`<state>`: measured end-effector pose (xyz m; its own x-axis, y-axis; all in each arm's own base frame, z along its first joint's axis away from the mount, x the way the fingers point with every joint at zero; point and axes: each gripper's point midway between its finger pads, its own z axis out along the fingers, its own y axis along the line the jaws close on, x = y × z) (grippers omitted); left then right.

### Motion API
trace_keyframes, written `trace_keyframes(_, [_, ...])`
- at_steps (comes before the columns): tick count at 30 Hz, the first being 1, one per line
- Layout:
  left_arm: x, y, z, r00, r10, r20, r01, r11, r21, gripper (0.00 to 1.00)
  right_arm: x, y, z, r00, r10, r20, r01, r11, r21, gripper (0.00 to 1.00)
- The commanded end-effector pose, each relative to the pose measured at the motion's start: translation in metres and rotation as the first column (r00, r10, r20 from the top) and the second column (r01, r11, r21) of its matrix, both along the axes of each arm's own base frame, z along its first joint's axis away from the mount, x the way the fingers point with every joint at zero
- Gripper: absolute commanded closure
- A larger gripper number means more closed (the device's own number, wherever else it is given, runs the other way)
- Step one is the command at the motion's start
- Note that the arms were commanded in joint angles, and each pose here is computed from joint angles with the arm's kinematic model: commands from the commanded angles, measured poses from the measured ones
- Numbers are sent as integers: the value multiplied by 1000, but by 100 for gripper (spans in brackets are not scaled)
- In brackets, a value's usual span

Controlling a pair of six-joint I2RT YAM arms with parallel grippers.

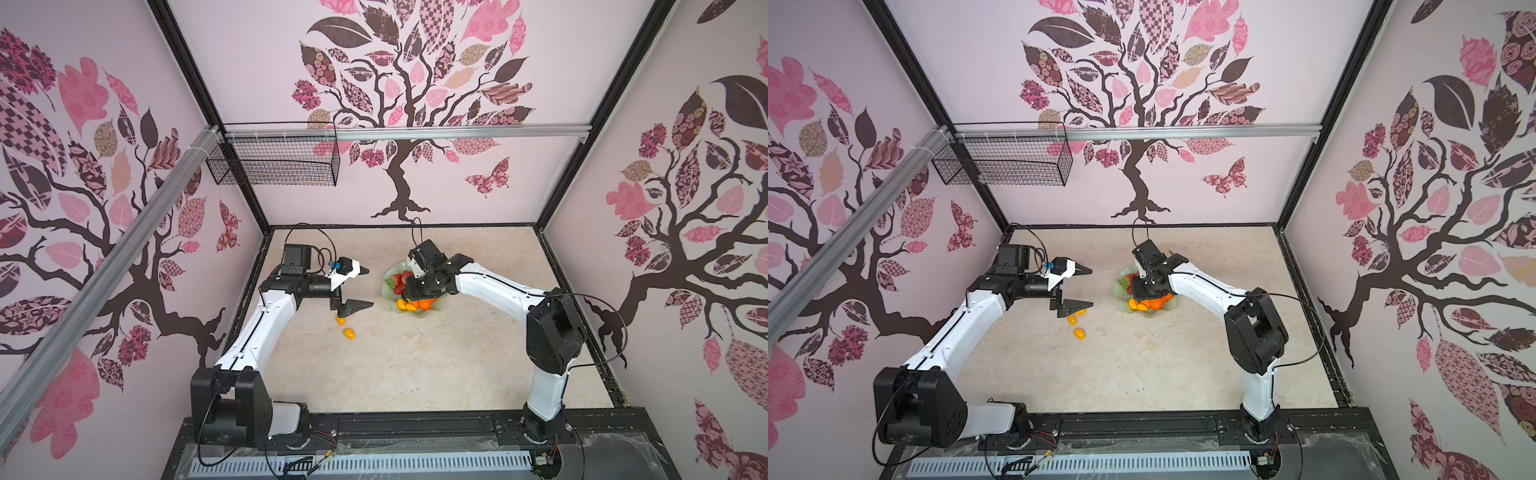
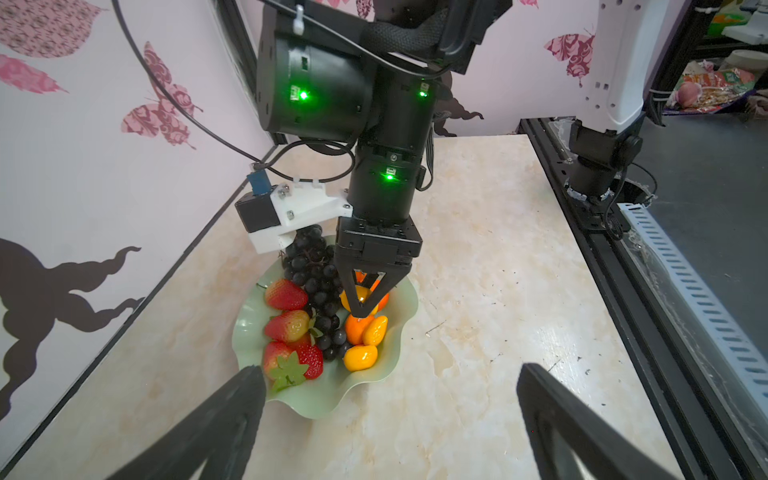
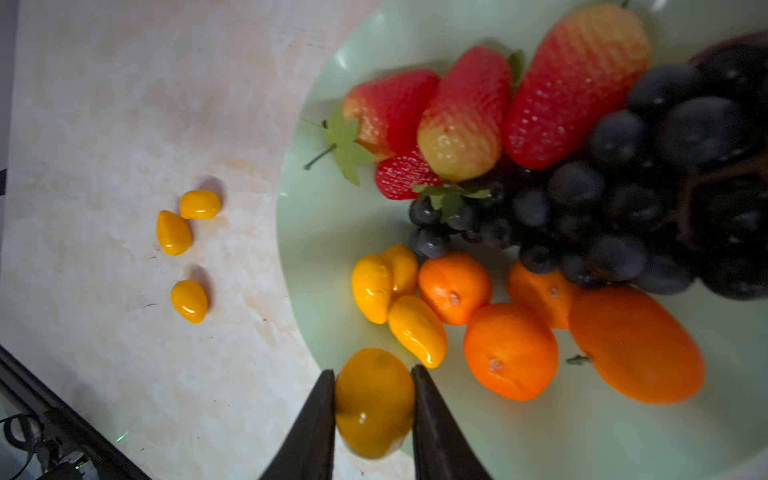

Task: Place and organize the fake fruits in the fruit bowl
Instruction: 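Carry the yellow fruit with the right gripper over the bowl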

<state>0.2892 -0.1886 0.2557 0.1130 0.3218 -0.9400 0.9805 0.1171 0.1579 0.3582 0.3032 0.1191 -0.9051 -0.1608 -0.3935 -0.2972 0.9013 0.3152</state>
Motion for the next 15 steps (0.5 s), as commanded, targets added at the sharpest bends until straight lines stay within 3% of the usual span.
trace_keyframes(1, [2,-9,-17,999,7,-31,-6,999,40,1,1,-9,13,999,-15,28,14,1000,11,69])
trace_keyframes(15, [3,-30,-61,992,-5,-124,26,986,167,1,20,1,-17,1000,-1,-22,1,1000,10,69])
